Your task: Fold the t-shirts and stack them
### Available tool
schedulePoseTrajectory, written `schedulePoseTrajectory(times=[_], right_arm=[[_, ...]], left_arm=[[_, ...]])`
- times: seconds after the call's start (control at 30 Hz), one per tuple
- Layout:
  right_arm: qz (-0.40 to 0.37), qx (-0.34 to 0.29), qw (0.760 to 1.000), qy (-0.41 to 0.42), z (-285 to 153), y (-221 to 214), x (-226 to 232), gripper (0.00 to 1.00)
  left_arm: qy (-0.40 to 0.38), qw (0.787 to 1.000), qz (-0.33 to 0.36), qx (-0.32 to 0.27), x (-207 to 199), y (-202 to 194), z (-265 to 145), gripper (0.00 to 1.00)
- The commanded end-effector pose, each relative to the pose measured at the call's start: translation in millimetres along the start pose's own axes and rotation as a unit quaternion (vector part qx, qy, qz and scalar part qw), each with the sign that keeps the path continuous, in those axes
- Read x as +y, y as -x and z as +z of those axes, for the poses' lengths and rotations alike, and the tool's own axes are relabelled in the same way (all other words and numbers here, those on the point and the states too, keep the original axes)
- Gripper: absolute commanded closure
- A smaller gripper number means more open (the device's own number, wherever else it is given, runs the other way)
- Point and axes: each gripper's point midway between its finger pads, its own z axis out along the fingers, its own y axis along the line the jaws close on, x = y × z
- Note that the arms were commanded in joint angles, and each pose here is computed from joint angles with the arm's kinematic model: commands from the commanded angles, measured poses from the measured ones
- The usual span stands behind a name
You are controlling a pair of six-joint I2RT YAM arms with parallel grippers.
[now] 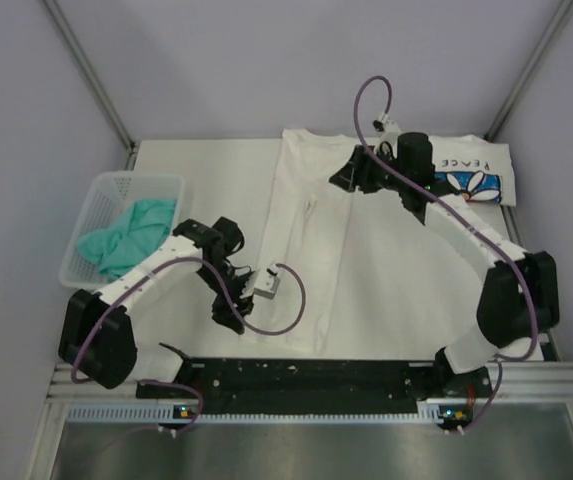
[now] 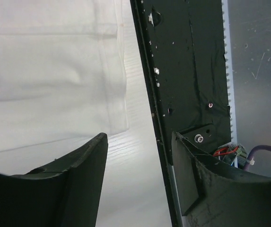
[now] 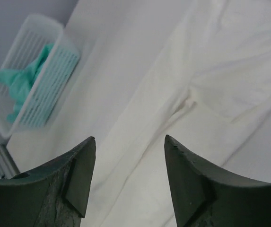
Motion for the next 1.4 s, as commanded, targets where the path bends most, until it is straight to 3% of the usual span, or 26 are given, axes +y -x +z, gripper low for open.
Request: schedulePoseTrajectory(times=[0.0, 0.1, 0.23, 0.37, 0.43, 0.53, 0.73, 1.0, 1.03, 1.17, 1.23, 1.37], right_arm=[[-0.202, -0.047, 0.972, 0.111, -45.4, -57.7, 70.0, 0.4], [-0.319, -0.022, 0.939, 0.13, -67.8, -116.2, 94.6, 0.41], [-0.446, 0.073, 0.862, 0.229, -102.0, -214.0, 116.7, 0.41], [-0.463, 0.092, 0.839, 0.269, -123.9, -259.0, 115.9, 0.4], [-0.513, 0.117, 0.801, 0.284, -131.5, -289.6, 111.1, 0.4], [-0.617, 0.157, 0.722, 0.271, -135.1, -327.7, 99.6, 0.4], [-0.676, 0.201, 0.651, 0.281, -126.7, -364.0, 90.7, 0.4], [-0.697, 0.24, 0.604, 0.301, -113.2, -400.7, 84.0, 0.47], [-0.699, 0.239, 0.603, 0.302, -110.9, -403.8, 84.9, 0.51], [-0.694, 0.247, 0.601, 0.311, -111.0, -410.7, 87.2, 0.86], [-0.693, 0.243, 0.603, 0.311, -114.9, -408.8, 86.5, 1.0], [-0.694, 0.212, 0.62, 0.298, -122.1, -393.7, 89.0, 1.0]], left_arm=[[0.006, 0.995, 0.076, -0.07, -5.5, 21.9, -6.0, 0.37], [0.038, 0.993, 0.102, -0.053, 6.6, 8.6, 4.8, 0.37], [0.065, 0.989, 0.13, -0.025, 12.9, -9.3, 14.4, 0.36], [0.06, 0.985, 0.159, -0.009, 7.7, -19.2, 25.5, 0.34], [0.057, 0.984, 0.167, 0.006, 7.9, -25.1, 34.0, 0.34], [0.066, 0.983, 0.165, 0.045, 12.9, -40.7, 42.3, 0.34], [0.088, 0.982, 0.152, 0.07, 23.6, -55.4, 49.4, 0.34], [0.072, 0.985, 0.126, 0.09, 25.8, -69.7, 67.0, 0.34], [0.075, 0.985, 0.124, 0.092, 27.4, -70.8, 68.1, 0.34], [0.078, 0.986, 0.112, 0.099, 28.7, -72.9, 71.0, 0.4], [0.082, 0.986, 0.104, 0.103, 29.5, -74.6, 71.2, 0.55], [0.084, 0.987, 0.082, 0.107, 28.7, -71.3, 66.8, 1.0]])
